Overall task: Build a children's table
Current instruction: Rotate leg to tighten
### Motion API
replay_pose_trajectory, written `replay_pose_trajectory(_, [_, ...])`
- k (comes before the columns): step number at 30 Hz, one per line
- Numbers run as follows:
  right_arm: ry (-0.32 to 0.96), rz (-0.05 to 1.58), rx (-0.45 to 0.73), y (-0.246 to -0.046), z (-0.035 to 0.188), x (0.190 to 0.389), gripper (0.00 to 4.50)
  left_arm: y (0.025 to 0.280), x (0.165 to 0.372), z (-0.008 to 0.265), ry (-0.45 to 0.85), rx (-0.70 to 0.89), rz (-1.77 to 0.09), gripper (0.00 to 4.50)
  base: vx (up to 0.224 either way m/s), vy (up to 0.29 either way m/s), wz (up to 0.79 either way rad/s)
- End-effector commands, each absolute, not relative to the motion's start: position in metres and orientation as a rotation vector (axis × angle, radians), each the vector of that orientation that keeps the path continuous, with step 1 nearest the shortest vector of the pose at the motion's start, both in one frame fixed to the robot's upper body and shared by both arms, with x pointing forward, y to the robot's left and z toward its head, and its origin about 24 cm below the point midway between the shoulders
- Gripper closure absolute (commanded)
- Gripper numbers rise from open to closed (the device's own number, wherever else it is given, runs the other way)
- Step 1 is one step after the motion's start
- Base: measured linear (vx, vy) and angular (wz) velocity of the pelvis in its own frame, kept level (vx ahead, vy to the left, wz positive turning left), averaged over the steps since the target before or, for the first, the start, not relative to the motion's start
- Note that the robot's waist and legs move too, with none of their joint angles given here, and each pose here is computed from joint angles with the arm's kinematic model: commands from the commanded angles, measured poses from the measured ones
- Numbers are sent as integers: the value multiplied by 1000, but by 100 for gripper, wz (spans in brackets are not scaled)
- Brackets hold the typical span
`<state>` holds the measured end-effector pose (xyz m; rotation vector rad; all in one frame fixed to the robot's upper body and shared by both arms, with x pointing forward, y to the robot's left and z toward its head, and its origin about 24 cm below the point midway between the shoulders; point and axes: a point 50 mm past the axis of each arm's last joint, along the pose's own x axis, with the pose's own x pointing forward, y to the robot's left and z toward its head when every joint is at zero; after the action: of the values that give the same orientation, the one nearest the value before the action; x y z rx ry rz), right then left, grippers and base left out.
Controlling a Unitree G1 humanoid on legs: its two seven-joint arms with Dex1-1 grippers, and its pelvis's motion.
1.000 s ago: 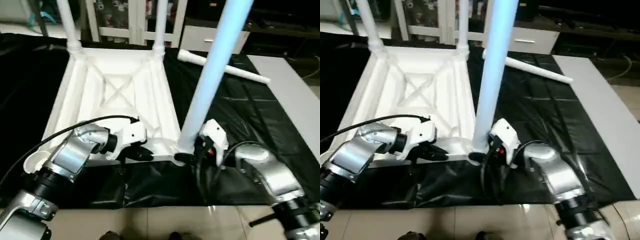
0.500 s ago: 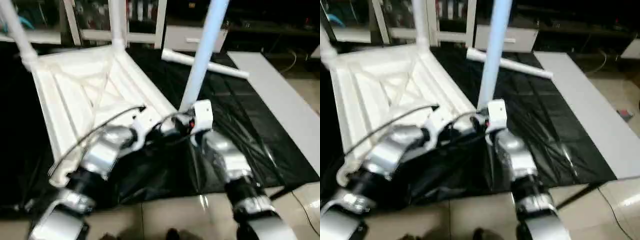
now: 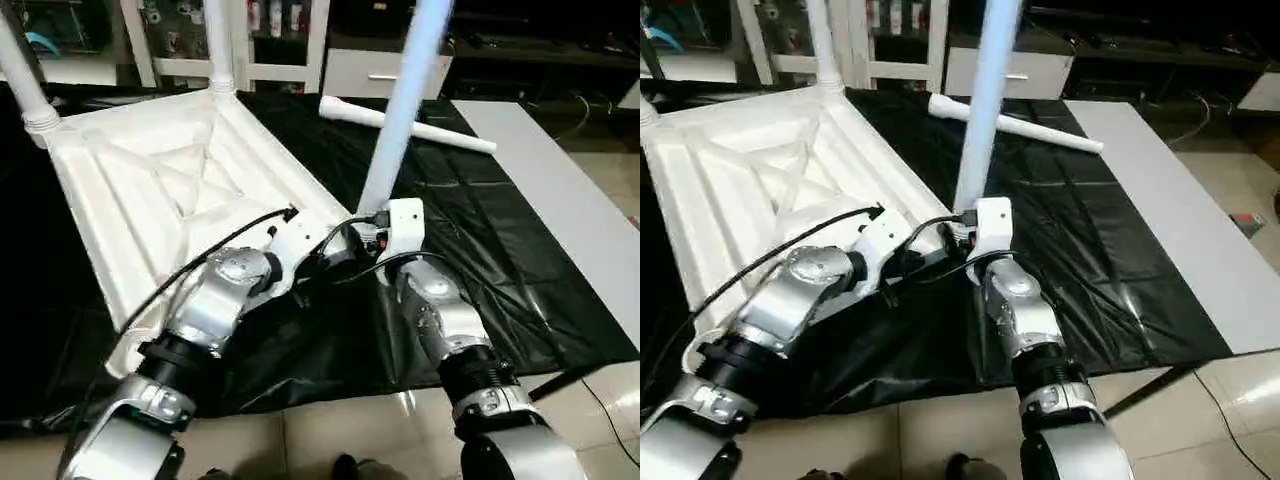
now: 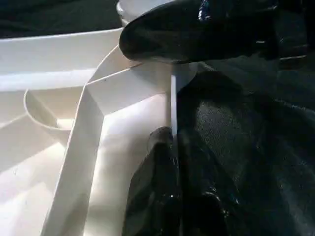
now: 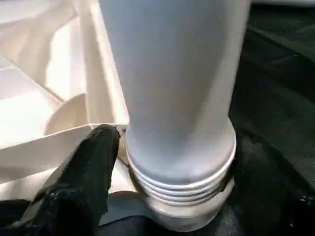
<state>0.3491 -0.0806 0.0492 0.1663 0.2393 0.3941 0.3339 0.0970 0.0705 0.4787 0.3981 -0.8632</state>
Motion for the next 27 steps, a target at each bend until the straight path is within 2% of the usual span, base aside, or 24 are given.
replay_pose_trajectory(1, [184, 637, 186, -50, 65, 337, 59, 97, 320, 46, 511, 501, -946, 450, 0, 0, 0])
replay_pose_trajectory(4, [168, 723, 117, -66, 70, 330, 34, 110, 311, 44, 551, 535, -1026, 450, 0, 0, 0])
replay_pose_trajectory(6, [166, 743, 95, -70, 70, 328, 20, 112, 309, 43, 556, 557, -1048, 450, 0, 0, 0])
replay_pose_trajectory(8, [227, 916, 28, -94, 72, 313, 5, 123, 295, 41, 609, 541, -1181, 450, 33, -11, 2])
replay_pose_trajectory(14, [303, 1112, -61, -118, 75, 289, 2, 133, 284, 47, 652, 532, -1323, 450, 55, -21, 4])
replay_pose_trajectory(22, [372, 1235, -91, -130, 75, 274, 2, 147, 281, 54, 700, 555, -1377, 450, 0, 0, 0])
replay_pose_trajectory(27, [336, 1220, -109, -126, 76, 280, 2, 152, 283, 55, 711, 566, -1369, 450, 0, 0, 0])
